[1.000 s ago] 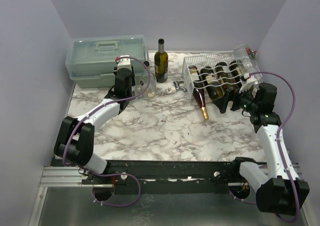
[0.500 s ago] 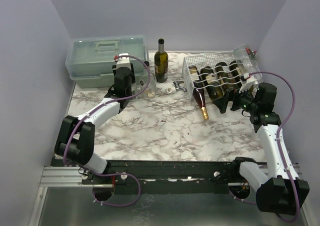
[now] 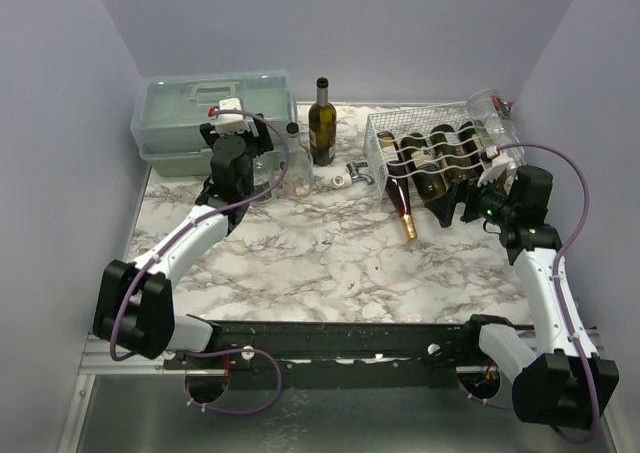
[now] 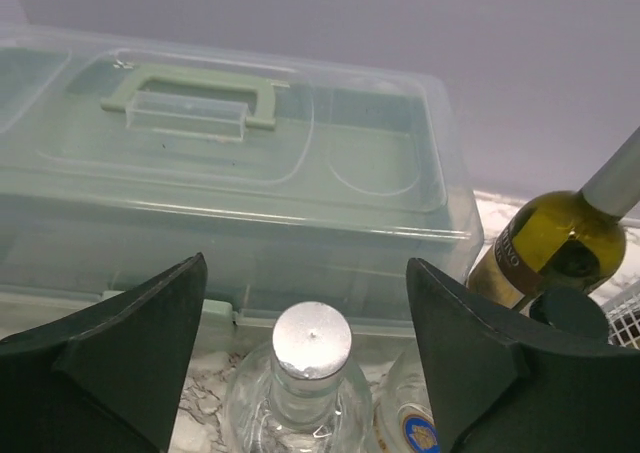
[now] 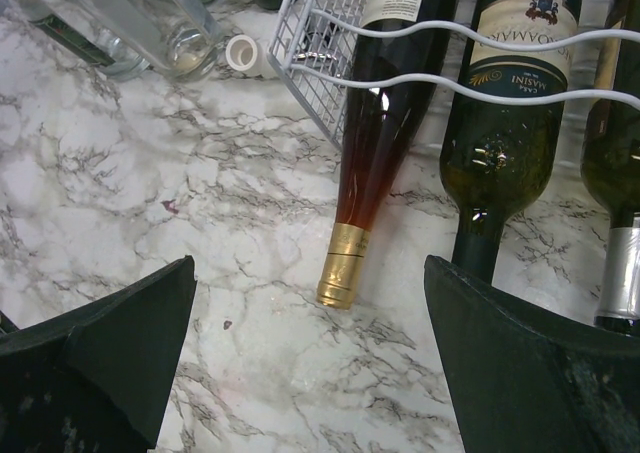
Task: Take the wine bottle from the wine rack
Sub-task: Place the wine bottle at the center of the board.
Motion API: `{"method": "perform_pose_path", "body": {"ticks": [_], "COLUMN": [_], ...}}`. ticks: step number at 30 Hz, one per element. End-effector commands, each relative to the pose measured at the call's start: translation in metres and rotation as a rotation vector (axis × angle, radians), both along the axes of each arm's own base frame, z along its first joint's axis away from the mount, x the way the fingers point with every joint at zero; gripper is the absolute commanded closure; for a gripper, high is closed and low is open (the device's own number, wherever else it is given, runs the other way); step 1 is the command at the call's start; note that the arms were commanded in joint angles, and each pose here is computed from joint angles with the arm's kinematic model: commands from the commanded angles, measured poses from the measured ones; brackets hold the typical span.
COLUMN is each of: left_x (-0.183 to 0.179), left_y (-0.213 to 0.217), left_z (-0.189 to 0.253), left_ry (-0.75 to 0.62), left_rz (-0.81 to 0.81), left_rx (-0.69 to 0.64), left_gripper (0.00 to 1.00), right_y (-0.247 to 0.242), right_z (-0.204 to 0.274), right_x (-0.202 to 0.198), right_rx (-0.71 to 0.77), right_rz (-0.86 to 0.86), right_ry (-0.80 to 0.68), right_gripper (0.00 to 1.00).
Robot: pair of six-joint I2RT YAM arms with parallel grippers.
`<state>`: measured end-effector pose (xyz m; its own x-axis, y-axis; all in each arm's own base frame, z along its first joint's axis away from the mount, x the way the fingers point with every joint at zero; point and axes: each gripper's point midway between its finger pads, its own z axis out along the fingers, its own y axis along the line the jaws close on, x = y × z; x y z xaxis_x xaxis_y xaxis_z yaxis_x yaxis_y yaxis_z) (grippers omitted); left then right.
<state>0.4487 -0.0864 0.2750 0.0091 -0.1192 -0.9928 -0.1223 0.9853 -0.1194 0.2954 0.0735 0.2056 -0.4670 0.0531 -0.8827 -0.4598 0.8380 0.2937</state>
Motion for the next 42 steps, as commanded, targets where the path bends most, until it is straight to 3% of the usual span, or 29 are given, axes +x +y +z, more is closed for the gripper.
{"method": "perform_pose_path", "body": {"ticks": [1, 8, 28, 42], "left_x": [-0.019, -0.051, -0.133, -0.165], "left_y": [0.003, -0.012, -0.065, -0.062], "left_z": [0.032, 0.060, 0.075, 0.047], "left_ry": [-0.090, -0.151, -0.035, 0.041], "left_rz": [-0.031, -0.182, -0.612, -0.670], "left_rx": [-0.051, -0.086, -0.121, -0.073], "left_gripper": [0.14, 0.01, 0.01, 0.01], "right_y": [0.003, 0.005, 0.005, -0.001], "right_z": [-0.005, -0.005, -0.008, -0.023], "right_x": [-0.003, -0.005, -0.008, -0.002], "right_rx": [0.001, 0.002, -0.013, -0.047], "right_rz": [0.027, 0.043, 0.066, 0.046], "right_ry": [0.012, 0.011, 0.009, 0.037], "right_gripper": [0.01, 0.01, 0.00, 0.01]}}
